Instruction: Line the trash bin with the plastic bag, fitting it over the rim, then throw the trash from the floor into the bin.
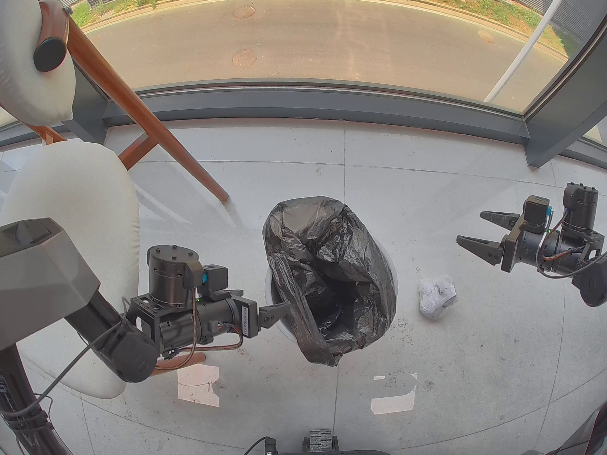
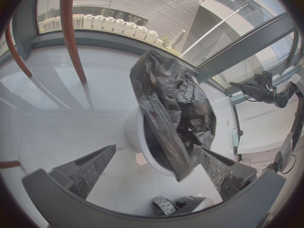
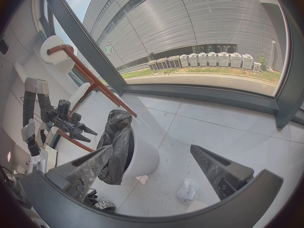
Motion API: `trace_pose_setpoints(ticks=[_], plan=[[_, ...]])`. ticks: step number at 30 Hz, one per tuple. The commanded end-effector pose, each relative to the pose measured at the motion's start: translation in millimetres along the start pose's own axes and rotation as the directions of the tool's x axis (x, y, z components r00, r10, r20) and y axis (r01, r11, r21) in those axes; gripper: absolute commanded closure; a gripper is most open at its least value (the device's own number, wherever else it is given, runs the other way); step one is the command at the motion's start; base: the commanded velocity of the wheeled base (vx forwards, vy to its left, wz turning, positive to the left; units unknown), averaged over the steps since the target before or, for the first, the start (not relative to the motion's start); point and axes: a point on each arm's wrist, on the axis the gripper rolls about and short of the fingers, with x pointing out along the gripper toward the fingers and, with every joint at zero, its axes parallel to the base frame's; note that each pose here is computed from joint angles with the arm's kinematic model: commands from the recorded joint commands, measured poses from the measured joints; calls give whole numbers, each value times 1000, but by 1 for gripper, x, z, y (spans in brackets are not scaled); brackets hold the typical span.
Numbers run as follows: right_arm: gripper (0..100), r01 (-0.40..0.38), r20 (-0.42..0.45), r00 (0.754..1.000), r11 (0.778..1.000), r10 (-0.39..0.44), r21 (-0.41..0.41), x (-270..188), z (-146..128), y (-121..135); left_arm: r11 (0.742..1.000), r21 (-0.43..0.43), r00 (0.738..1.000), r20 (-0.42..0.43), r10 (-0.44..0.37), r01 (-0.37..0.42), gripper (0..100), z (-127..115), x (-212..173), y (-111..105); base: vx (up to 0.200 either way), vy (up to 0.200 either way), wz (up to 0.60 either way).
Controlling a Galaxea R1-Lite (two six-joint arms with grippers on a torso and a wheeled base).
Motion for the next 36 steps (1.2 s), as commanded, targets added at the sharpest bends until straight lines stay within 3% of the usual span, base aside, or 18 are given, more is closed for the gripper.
trace_pose_setpoints(ticks=[1, 11, 32, 36], plan=[[0, -2, 0, 1000, 1000, 2, -1, -1, 0, 1, 997, -33, 998, 12, -63, 63, 0, 3, -11, -24, 0, 0, 0], [0, -8, 0, 1000, 1000, 8, -2, 1, 1, 3, 996, -66, 998, 2, -68, 68, 0, 0, -4, -28, 0, 0, 0], [0, -5, -4, 1000, 1000, 5, 1, 0, -1, 3, 996, -76, 999, -8, -39, 39, 0, -12, 67, -29, 0, 0, 0], [0, -6, 11, 1000, 1000, 6, -11, 0, -2, 4, 997, -76, 1000, 11, -2, 3, 0, -13, 83, -25, 0, 0, 0]])
